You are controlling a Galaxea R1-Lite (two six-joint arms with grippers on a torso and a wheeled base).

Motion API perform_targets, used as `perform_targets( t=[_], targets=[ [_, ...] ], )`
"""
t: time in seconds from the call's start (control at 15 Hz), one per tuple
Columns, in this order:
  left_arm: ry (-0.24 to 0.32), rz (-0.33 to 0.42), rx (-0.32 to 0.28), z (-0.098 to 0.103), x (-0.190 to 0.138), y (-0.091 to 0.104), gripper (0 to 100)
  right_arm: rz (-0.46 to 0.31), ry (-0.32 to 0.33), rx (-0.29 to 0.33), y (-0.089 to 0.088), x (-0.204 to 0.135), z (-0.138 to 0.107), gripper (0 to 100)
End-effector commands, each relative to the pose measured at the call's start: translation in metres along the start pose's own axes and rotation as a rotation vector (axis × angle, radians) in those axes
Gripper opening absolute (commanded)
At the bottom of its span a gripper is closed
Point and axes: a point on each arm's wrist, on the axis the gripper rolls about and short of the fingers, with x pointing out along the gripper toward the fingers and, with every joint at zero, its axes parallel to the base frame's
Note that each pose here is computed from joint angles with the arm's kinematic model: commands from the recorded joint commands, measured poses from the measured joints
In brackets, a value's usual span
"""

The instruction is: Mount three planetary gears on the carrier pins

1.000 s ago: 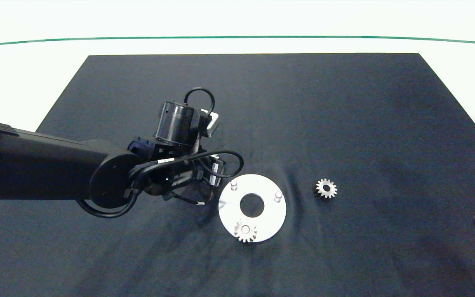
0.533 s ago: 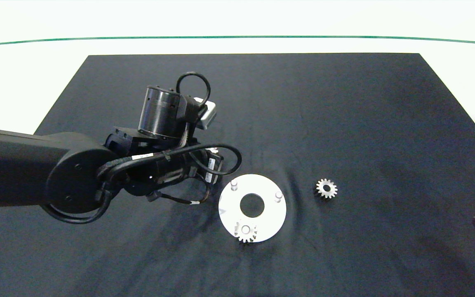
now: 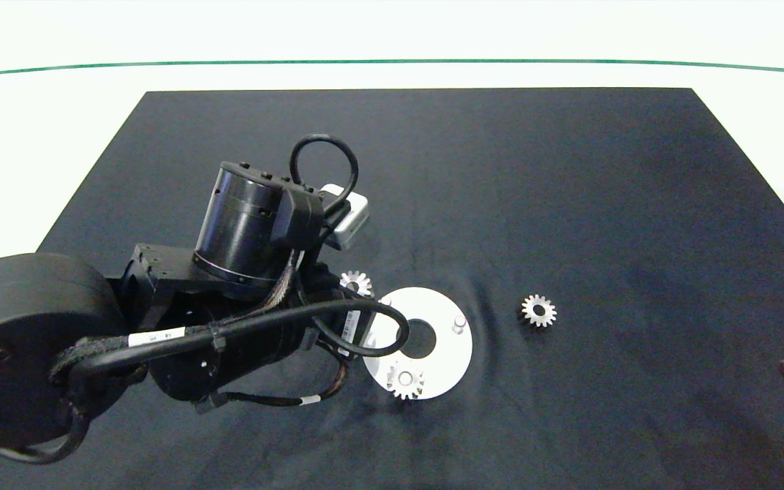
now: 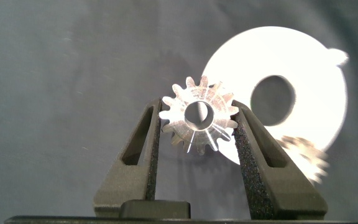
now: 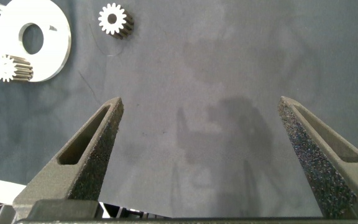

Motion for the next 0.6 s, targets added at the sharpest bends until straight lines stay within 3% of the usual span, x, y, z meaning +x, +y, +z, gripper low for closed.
perform_targets(
  t=[0.07,0.27,0.6],
  targets=[
    [-0.01,-0.031,0.019,-0.002,-0.001,-0.014,25,0.002,-0.014,-0.001,0.001,-0.004,-0.001,100],
    [-0.041,-0.023,0.017,-0.002,0.017,-0.022,25,0.004,-0.024,-0.003,0.001,-0.008,-0.004,100],
    [-0.03,-0.01,0.041,-0.008,0.037,-0.026,25,0.003,-0.009,-0.001,0.0,-0.009,-0.017,100]
  ],
)
